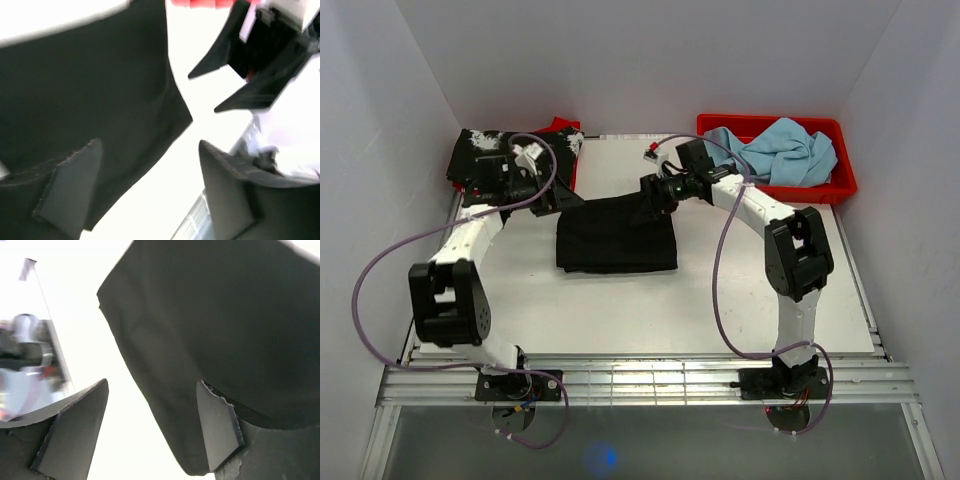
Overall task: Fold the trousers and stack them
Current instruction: Fold the trousers, then neatly place the folded trousers to the corner
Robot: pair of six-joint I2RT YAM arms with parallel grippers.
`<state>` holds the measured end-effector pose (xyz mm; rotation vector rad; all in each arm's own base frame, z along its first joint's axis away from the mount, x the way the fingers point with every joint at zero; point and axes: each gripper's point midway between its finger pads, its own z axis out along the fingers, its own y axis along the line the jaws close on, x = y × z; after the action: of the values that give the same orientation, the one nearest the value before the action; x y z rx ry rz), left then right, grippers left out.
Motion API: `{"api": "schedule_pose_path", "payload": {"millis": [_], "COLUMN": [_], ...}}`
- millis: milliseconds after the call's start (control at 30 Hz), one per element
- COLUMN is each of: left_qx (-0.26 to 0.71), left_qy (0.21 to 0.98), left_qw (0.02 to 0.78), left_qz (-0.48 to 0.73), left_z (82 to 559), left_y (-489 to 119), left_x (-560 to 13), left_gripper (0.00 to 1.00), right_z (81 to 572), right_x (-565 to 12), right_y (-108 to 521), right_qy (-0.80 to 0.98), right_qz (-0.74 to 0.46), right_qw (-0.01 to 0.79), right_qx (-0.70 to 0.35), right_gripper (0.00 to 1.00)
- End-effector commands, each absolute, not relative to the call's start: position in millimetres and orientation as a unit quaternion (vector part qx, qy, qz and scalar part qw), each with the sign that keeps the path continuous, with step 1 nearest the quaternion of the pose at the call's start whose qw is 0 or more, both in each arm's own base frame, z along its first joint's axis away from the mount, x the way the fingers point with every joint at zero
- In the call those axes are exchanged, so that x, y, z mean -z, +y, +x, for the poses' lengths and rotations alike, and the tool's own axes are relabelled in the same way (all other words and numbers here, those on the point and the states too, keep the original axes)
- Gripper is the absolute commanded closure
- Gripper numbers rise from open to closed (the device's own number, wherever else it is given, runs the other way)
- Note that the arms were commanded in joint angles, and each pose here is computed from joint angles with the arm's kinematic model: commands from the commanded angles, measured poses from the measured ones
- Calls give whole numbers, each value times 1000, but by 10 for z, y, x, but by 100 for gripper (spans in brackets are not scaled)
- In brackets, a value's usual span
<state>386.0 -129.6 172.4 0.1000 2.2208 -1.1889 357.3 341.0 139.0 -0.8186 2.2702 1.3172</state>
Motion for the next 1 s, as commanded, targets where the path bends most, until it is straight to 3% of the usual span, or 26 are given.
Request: {"api": "schedule_pose_path", "payload": {"millis": [0,100,233,400,667,967], "left_qx": [328,297,355,331,323,310], "left_qy": [842,845,847,853,858,857], "left_qw": [428,439,360,341,290,274], "left_qz": [5,-76,-165,-214,-275,-308], "left_z": [3944,3912,3736,3636,3455,3328], "left_y": [-841,-560,-354,-211,-71,-69], "left_x": [-2267,-2311,-2133,-1949,-1625,-1316], "left_gripper": [2,2,2,2,2,2], "right_z": [3529,3475,3349,3152,2697,2961], "right_x": [-1819,-1807,-1713,-1565,-968,-334], "right_y": [3692,3954,4350,4792,4862,4709], "right_qy": [768,742,713,682,653,666], "right_qz": [-417,-476,-533,-581,-652,-656], "right_qw": [306,353,370,382,333,339], "right_qx": [-378,-313,-265,-227,-196,-105], "right_gripper": [23,23,22,22,17,25]}}
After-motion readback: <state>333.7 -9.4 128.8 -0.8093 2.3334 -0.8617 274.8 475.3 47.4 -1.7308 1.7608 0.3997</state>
